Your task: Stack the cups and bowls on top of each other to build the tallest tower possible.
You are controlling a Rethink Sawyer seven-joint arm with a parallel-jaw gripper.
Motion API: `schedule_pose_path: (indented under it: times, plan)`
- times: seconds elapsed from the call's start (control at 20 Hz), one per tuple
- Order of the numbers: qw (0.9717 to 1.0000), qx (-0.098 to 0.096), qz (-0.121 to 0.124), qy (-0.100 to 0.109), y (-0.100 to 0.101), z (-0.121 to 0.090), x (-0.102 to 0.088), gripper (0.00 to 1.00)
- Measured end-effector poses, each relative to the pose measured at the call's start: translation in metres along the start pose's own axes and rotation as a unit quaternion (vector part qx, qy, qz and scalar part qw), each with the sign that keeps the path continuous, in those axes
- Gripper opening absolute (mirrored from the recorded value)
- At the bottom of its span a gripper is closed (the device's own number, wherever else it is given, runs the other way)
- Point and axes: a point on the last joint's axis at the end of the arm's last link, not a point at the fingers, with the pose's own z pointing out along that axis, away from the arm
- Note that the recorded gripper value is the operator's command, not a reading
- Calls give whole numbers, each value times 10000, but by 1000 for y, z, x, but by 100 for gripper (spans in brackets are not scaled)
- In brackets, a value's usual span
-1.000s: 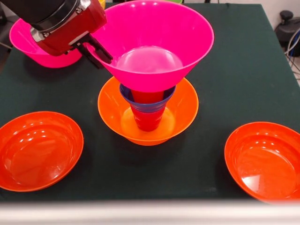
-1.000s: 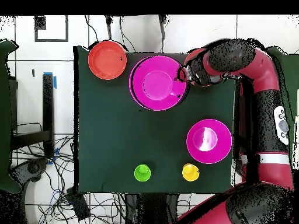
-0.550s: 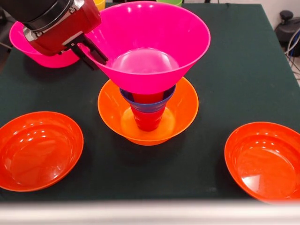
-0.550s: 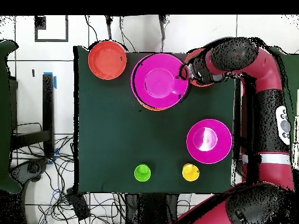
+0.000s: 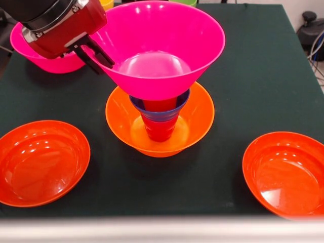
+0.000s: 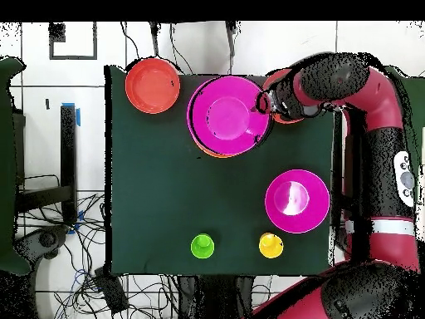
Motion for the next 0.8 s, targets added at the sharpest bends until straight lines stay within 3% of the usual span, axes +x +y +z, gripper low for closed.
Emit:
schedule_pose_path:
  times: [0.8]
  plan:
    - [9997, 156, -99, 161, 8, -23, 28, 0]
